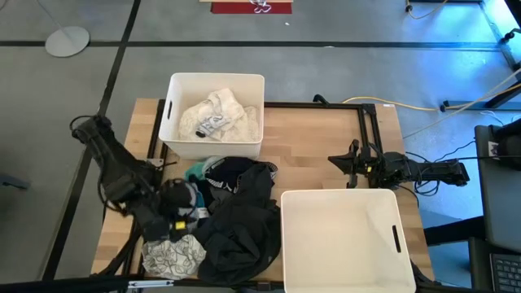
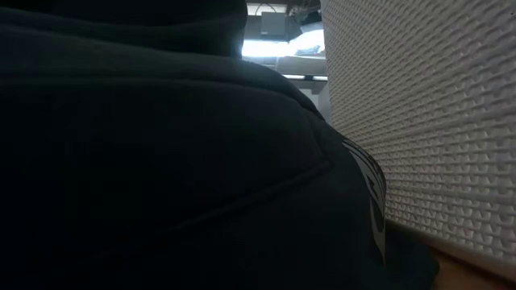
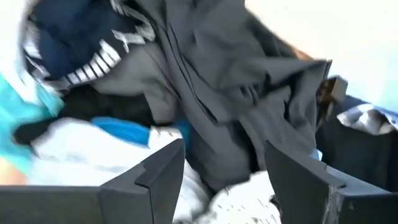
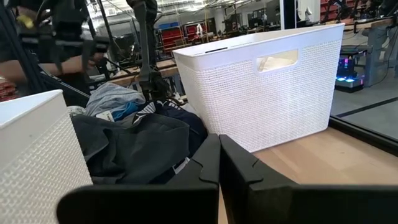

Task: Sort clothes
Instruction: Put the striped shirt into the top left laundry bin

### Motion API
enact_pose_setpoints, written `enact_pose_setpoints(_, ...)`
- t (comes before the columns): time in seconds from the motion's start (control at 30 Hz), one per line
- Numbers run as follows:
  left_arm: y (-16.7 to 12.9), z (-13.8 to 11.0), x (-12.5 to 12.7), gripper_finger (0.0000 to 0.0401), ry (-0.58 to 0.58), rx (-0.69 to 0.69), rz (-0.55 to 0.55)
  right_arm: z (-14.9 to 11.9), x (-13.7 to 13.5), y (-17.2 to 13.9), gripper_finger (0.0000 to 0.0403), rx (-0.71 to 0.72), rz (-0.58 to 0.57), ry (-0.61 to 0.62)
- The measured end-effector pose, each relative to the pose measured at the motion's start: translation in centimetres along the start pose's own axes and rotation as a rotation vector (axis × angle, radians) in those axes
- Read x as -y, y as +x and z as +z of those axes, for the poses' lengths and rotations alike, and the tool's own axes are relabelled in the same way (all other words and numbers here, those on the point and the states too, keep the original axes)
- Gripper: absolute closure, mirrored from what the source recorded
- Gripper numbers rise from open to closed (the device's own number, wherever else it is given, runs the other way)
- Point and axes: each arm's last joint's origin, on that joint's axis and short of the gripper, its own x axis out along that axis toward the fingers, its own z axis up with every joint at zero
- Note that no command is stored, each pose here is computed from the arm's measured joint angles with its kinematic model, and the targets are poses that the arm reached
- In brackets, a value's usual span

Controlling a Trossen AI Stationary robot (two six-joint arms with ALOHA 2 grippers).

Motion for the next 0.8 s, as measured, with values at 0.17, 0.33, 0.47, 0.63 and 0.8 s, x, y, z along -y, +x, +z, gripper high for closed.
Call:
enact_pose_setpoints(0.17,1.4,-2.3,1.7,0.019,-0.028,-0.102,0.018,0.0,0.0,0.0,0.04,-0.003,0.012,0.0)
enact_pose_setpoints(0.33,3.0,-4.3,3.0,0.019,-0.054,-0.192,0.068,0.0,-0.1,0.0,0.04,-0.004,0.019,0.001)
enact_pose_setpoints(0.47,4.3,-5.8,3.7,0.019,-0.065,-0.223,0.123,0.0,-0.1,0.0,0.04,-0.005,0.019,0.003)
enact_pose_setpoints(0.63,6.2,-7.6,4.5,0.019,0.021,-0.239,0.193,0.0,-0.1,0.0,0.04,-0.005,0.019,0.024)
enact_pose_setpoints(0.8,8.0,-8.9,5.2,0.019,0.039,-0.274,0.224,-0.1,0.0,0.0,0.04,-0.013,0.019,0.022)
